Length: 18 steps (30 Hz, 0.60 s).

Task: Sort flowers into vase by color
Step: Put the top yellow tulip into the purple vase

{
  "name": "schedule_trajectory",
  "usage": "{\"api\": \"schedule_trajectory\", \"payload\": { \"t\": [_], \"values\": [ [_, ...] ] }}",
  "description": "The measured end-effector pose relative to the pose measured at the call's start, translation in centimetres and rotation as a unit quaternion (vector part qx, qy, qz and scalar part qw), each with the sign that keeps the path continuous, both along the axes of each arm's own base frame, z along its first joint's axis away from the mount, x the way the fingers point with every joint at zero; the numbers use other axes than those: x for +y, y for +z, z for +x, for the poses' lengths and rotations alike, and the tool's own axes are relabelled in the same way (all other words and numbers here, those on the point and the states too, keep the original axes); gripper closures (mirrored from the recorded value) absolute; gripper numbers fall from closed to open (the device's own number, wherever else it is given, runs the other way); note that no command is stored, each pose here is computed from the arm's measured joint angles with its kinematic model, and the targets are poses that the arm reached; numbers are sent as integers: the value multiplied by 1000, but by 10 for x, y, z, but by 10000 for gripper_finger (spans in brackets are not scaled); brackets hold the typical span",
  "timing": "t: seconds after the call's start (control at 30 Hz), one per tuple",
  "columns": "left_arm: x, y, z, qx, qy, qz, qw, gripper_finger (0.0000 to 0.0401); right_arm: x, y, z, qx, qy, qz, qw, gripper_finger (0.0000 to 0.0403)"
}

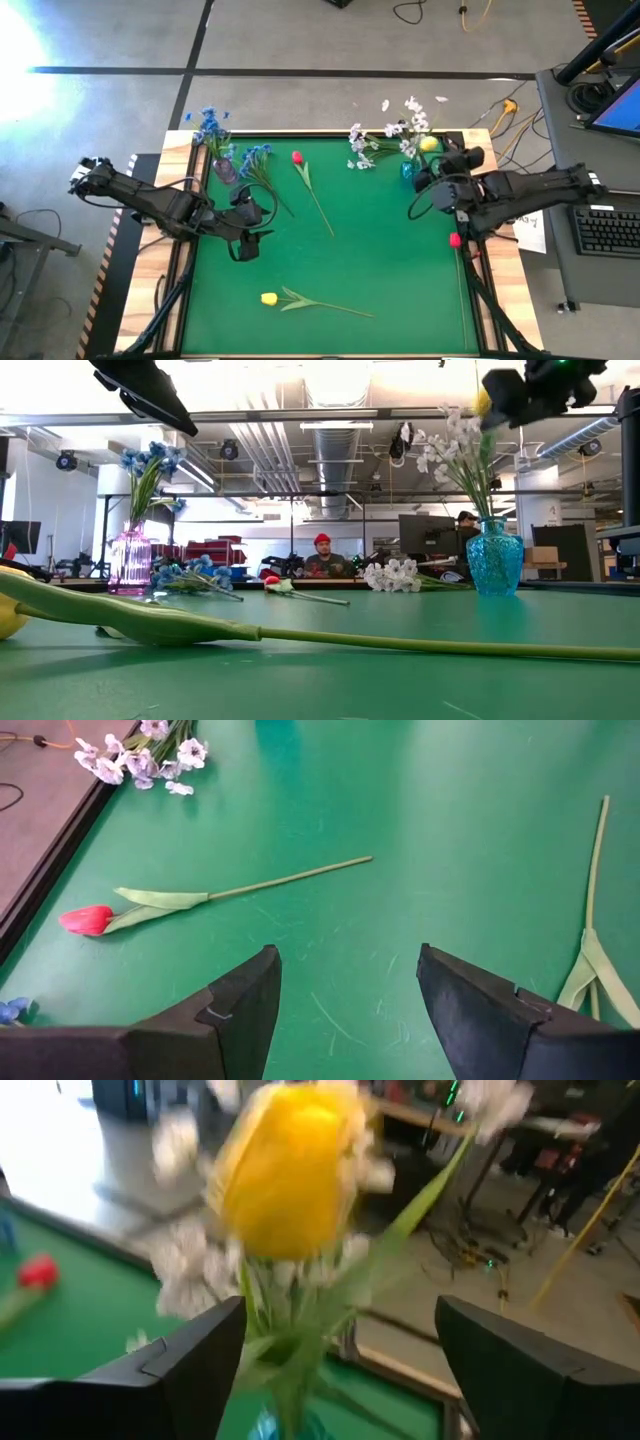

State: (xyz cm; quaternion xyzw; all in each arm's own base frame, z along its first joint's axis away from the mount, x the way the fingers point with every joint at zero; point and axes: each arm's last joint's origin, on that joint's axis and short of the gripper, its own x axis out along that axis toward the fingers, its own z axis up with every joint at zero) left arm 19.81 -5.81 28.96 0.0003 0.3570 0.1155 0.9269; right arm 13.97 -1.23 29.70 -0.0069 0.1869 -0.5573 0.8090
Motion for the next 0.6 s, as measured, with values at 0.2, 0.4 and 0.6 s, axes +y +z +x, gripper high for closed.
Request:
{"api": "schedule_trajectory", "payload": {
  "t": [0.2,0.4,0.6],
  "values": [
    [0,0,0,0,0,0,1000,178,-9,-8,-4,47,13,82,995,63],
    [1,0,0,-6,15,16,1000,178,-9,-2,-4,17,30,147,988,70],
    [2,0,0,-4,14,23,1000,178,-5,20,-11,-52,34,264,962,78]
  ]
}}
